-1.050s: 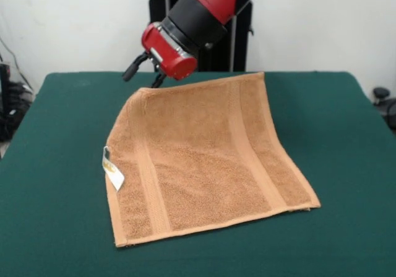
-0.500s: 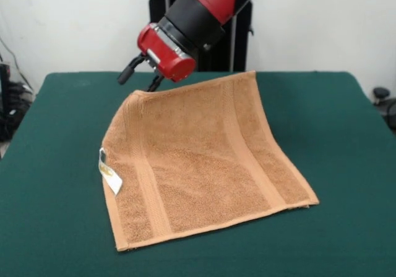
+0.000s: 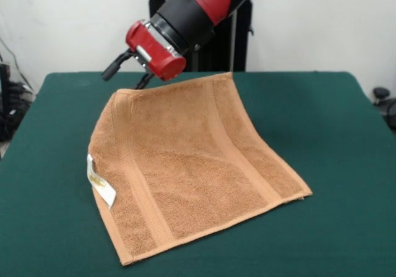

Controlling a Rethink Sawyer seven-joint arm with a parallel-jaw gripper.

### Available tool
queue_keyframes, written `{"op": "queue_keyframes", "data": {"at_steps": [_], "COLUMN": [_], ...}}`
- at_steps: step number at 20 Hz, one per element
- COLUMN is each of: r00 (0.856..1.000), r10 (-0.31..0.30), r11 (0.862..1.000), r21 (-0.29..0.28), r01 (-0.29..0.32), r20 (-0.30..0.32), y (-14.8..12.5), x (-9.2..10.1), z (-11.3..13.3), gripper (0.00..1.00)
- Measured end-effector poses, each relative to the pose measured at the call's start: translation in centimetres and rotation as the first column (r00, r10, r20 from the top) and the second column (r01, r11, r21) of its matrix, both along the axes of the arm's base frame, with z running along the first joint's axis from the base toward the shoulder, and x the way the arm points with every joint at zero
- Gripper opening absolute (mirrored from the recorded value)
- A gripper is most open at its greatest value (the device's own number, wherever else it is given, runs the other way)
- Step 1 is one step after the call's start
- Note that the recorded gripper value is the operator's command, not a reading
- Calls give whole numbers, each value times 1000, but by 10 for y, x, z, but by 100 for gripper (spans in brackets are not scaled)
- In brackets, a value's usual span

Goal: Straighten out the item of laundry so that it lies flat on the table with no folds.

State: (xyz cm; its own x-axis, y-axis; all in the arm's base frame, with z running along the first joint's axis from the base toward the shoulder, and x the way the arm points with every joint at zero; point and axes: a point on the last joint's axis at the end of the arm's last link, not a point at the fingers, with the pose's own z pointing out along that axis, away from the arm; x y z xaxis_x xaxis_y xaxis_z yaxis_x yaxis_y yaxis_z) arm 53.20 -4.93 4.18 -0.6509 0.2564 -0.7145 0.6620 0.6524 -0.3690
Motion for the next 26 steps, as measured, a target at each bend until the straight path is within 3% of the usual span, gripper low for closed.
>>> {"op": "queue_keyframes", "data": {"at_steps": [5, 11, 15, 21, 26], "r00": [1000, 998, 998, 993, 985], "r10": [19, 23, 32, 103, 160], "r11": [1000, 998, 998, 994, 981], "r21": [-20, 52, 51, -19, -97], "r01": [-19, -20, -29, -104, -165], "r20": [-7, -59, -59, -56, -58], "y": [-6, -25, -34, -12, 3], "x": [-2, -11, -10, -4, -2], "z": [-1, -5, 9, 33, 50], "gripper": [100, 100, 100, 100, 100]}}
